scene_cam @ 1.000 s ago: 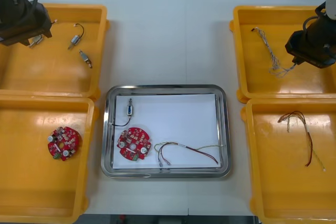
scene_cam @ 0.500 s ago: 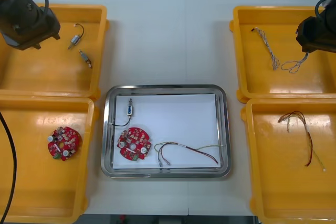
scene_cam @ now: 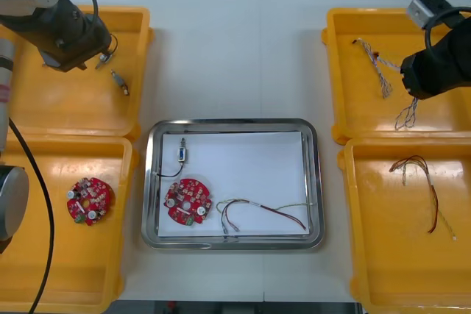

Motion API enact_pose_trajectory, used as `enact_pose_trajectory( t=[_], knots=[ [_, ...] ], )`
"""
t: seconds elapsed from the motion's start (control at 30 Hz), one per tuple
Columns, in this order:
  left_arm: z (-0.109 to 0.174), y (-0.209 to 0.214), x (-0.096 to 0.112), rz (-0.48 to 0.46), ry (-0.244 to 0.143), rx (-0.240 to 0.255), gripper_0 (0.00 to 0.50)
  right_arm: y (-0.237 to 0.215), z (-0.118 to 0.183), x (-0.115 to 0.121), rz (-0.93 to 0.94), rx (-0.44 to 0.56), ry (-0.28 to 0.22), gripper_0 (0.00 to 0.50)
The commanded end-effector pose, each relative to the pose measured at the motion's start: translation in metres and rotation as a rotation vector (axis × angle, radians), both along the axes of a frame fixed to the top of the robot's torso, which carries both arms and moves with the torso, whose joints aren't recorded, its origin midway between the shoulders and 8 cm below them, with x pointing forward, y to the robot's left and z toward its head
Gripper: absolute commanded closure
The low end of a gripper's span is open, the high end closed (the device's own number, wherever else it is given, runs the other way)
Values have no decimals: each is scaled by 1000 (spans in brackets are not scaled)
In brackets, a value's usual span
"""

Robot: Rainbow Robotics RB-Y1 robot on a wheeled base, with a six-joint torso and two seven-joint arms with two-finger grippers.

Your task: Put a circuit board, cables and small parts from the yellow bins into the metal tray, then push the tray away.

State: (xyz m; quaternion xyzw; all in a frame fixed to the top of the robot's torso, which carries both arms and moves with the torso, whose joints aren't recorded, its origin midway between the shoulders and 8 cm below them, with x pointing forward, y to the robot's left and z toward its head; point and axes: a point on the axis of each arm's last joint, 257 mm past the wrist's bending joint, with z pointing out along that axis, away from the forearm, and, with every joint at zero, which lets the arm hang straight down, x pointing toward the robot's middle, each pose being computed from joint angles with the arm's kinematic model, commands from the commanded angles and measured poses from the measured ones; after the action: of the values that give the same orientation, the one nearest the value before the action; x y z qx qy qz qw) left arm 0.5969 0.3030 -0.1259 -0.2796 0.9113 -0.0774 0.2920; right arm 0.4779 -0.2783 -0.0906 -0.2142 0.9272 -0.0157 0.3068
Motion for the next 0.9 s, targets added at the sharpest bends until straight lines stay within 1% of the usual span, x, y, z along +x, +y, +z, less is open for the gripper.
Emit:
enact_pose_trajectory(
  t=[0.03,0.13,0.3,0.43,0.5,0.57,0.6,0.67,0.7,0.8,0.9],
  knots=[
    [29,-23,23,-93,-89,48,0,23,-6,-24,117,-81,-27,500],
    [24,-26,32,-96,-106,54,0,46,-10,-35,197,-127,-39,500],
    [15,-28,40,-99,-111,71,0,80,-22,-49,316,-191,-47,500],
    [2,-26,40,-97,-87,87,0,110,-34,-59,423,-205,-50,500],
    [-1,-27,41,-100,-86,93,0,124,-39,-63,468,-201,-50,500],
    [-11,-24,41,-98,-68,98,0,139,-45,-68,527,-212,-49,500],
    [-11,-25,42,-98,-72,95,0,144,-46,-68,541,-214,-52,500],
    [-19,-26,42,-102,-60,96,0,158,-51,-73,596,-233,-54,500],
    [-21,-28,43,-105,-62,96,0,165,-52,-75,624,-246,-55,500],
    [-26,-29,44,-106,-57,97,0,178,-56,-76,676,-272,-59,500],
    [-31,-32,42,-111,-45,93,0,197,-63,-76,750,-321,-73,500]
  ],
)
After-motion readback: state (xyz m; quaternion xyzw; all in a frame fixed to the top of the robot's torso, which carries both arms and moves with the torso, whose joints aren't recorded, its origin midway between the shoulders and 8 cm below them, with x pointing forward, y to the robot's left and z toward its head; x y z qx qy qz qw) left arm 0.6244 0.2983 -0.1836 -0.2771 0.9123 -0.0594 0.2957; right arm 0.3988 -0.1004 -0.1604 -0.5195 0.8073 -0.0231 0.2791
